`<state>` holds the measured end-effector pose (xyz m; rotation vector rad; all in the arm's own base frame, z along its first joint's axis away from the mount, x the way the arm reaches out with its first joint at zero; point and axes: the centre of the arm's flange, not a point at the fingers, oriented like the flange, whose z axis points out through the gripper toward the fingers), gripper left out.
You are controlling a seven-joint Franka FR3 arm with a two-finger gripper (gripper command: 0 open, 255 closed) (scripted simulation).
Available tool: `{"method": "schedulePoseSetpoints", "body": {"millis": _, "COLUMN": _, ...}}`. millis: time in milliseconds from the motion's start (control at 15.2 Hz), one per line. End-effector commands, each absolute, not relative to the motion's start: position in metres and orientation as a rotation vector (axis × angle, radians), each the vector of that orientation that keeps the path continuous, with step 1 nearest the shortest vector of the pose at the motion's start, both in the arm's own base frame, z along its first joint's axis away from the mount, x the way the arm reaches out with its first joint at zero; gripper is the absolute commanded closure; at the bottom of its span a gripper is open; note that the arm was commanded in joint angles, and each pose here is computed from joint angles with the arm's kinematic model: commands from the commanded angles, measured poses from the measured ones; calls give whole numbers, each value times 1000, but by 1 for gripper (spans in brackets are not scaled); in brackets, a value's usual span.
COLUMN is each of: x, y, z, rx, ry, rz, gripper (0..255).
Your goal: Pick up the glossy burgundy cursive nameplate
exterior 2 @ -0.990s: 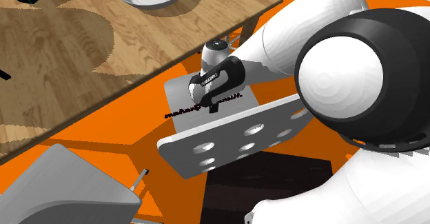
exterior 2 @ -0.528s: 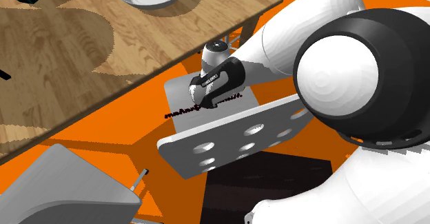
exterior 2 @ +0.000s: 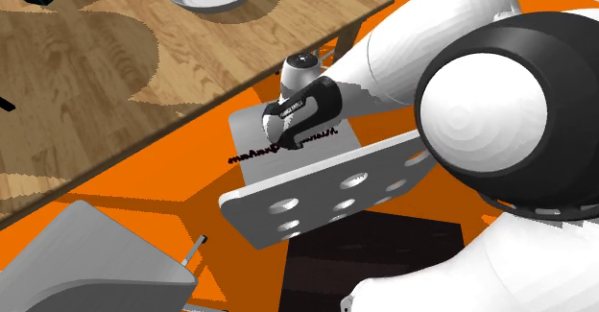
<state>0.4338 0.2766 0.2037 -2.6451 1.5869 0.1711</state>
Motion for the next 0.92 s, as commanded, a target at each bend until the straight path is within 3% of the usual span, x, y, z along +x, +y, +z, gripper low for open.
{"method": "schedulePoseSetpoints", "body": {"millis": 0, "x": 434, "y": 277, "z": 213, "rx": -2645, "ry": 1587, "rz": 171, "gripper": 255}}
{"method": "schedulePoseSetpoints", "body": {"millis": 858, "x": 434, "y": 277, "z": 272, "rx": -2645, "ry": 1587, "rz": 171, "gripper": 255}}
